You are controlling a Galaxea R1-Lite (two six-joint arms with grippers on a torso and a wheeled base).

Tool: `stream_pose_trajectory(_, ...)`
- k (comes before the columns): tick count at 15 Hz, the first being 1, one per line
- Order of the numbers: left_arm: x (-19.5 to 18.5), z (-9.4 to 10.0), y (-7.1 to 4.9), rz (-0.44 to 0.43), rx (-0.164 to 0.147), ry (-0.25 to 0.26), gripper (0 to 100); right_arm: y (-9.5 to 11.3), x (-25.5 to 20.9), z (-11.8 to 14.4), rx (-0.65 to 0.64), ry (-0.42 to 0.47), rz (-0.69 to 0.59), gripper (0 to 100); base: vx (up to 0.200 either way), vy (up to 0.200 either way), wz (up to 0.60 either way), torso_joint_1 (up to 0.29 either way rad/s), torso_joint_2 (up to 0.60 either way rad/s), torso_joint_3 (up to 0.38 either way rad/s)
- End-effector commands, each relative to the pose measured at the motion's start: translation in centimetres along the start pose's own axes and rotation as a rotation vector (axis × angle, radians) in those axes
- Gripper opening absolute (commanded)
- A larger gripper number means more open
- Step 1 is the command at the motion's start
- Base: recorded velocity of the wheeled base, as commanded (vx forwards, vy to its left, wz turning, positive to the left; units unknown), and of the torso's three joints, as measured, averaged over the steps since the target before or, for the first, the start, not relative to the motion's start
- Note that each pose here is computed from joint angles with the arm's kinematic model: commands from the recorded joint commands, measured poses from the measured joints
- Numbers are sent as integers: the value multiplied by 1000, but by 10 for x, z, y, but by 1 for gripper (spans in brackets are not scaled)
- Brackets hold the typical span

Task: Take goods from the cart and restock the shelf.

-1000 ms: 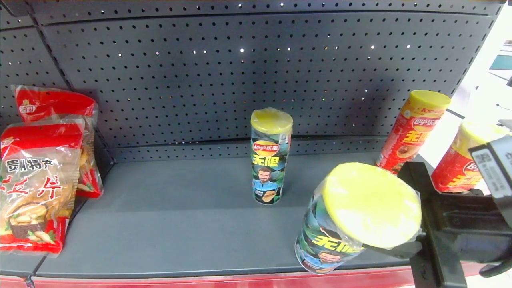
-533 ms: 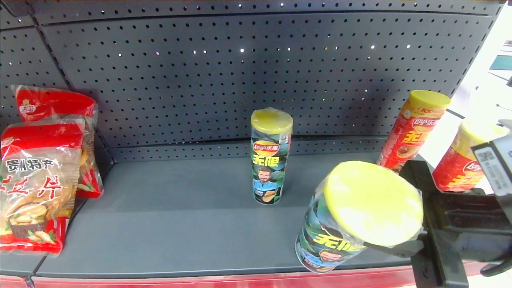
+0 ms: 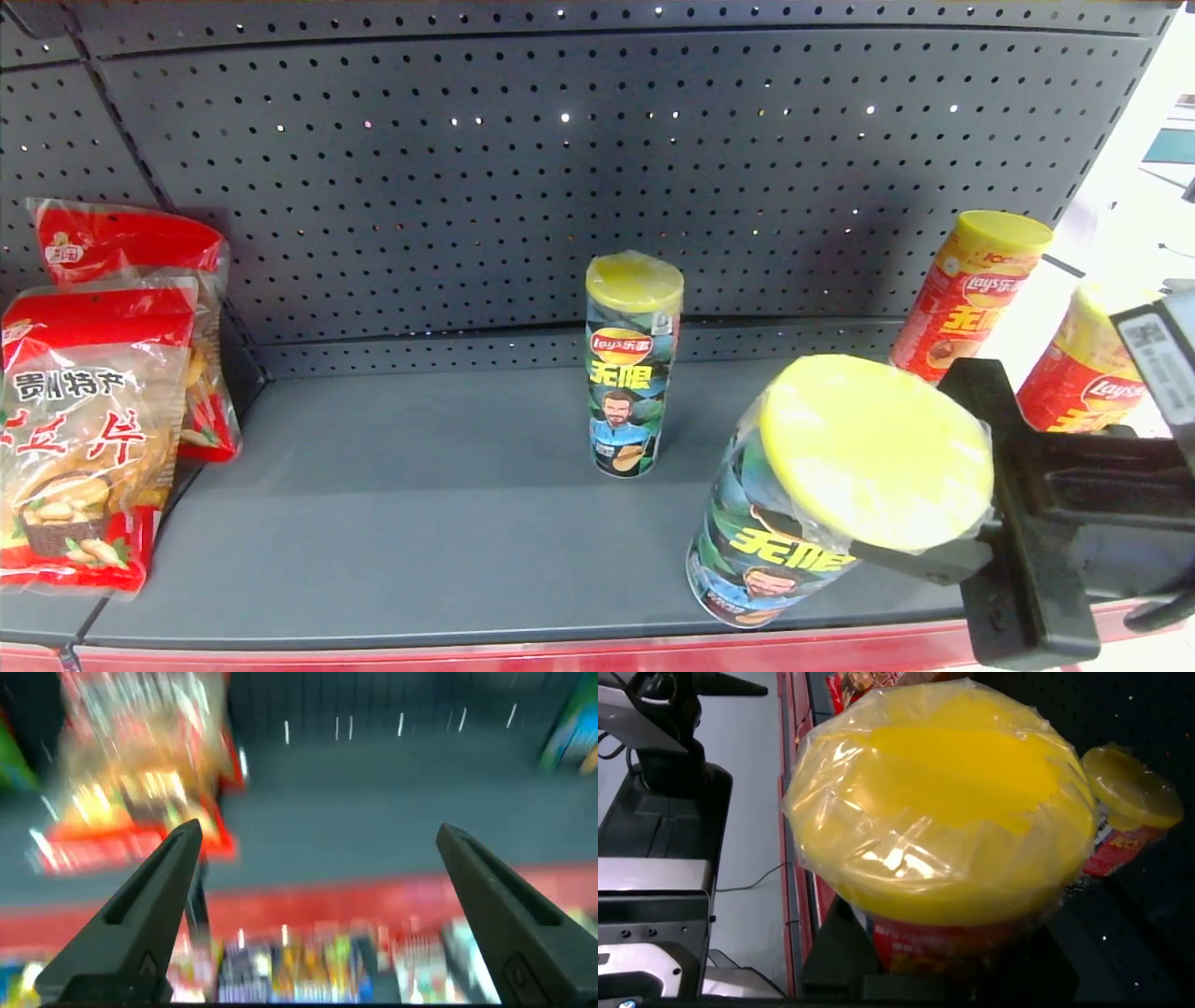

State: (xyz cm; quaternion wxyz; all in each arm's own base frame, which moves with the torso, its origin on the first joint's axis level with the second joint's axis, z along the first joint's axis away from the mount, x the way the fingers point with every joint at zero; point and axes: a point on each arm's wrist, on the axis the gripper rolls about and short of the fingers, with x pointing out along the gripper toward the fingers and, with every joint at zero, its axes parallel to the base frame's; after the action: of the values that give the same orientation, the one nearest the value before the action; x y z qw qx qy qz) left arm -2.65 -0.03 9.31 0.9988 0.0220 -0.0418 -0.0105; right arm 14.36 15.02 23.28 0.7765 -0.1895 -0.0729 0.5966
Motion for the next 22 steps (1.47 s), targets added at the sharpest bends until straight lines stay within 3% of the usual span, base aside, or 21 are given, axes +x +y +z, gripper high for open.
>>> stream_pose_trajectory(1,9,71,4,-6,-10,-118,100,-2,1,3,0,-8,-2,0,0,0,0,0,0,0)
stream_pose_trajectory(2,22,110,6,-69,-29,-129,100,-3,2,5,9,-14,-5,0,0,0,0,0,0,0)
stream_pose_trajectory(3,39,123,5,-93,-21,-82,100,-5,2,6,10,-19,-9,0,0,0,0,0,0,0)
stream_pose_trajectory(4,65,145,5,-111,-16,-61,100,-5,2,8,7,-23,-11,0,0,0,0,0,0,0)
stream_pose_trajectory(5,80,155,4,-118,-22,-50,100,-5,2,9,4,-28,-11,0,0,0,0,0,0,0)
stream_pose_trajectory(6,135,179,2,-130,-16,-43,100,-9,2,14,20,-43,-18,0,0,0,0,0,0,0)
stream_pose_trajectory(7,165,177,-3,-184,-9,-29,100,-11,3,17,30,-52,-22,0,0,0,0,0,0,0)
stream_pose_trajectory(8,189,167,-10,-263,61,-6,100,-14,4,19,31,-56,-32,0,0,0,0,0,0,0)
stream_pose_trajectory(9,202,151,-16,-326,157,33,100,-17,3,18,33,-50,-46,0,0,0,0,0,0,0)
stream_pose_trajectory(10,212,136,-20,-378,198,74,100,-18,2,16,38,-44,-52,0,0,0,0,0,0,0)
stream_pose_trajectory(12,224,109,-42,-511,199,155,100,-19,1,16,54,-43,-57,0,0,0,0,0,0,0)
stream_pose_trajectory(13,234,105,-55,-570,198,174,100,-20,1,16,62,-44,-62,0,0,0,0,0,0,0)
stream_pose_trajectory(14,241,106,-62,-591,198,169,100,-21,0,16,62,-43,-65,0,0,0,0,0,0,0)
stream_pose_trajectory(16,277,99,-97,-685,199,177,100,-25,-1,10,72,-26,-81,0,0,0,0,0,0,0)
stream_pose_trajectory(17,285,98,-105,-706,199,172,100,-26,-1,10,76,-24,-87,0,0,0,0,0,0,0)
stream_pose_trajectory(18,295,95,-130,-768,193,170,100,-29,-2,8,85,-17,-97,0,0,0,0,0,0,0)
stream_pose_trajectory(20,302,84,-148,-812,181,201,100,-33,-3,7,88,-16,-105,0,0,0,0,0,0,0)
stream_pose_trajectory(22,316,79,-159,-831,178,196,100,-34,-4,7,107,-15,-110,0,0,0,0,0,0,0)
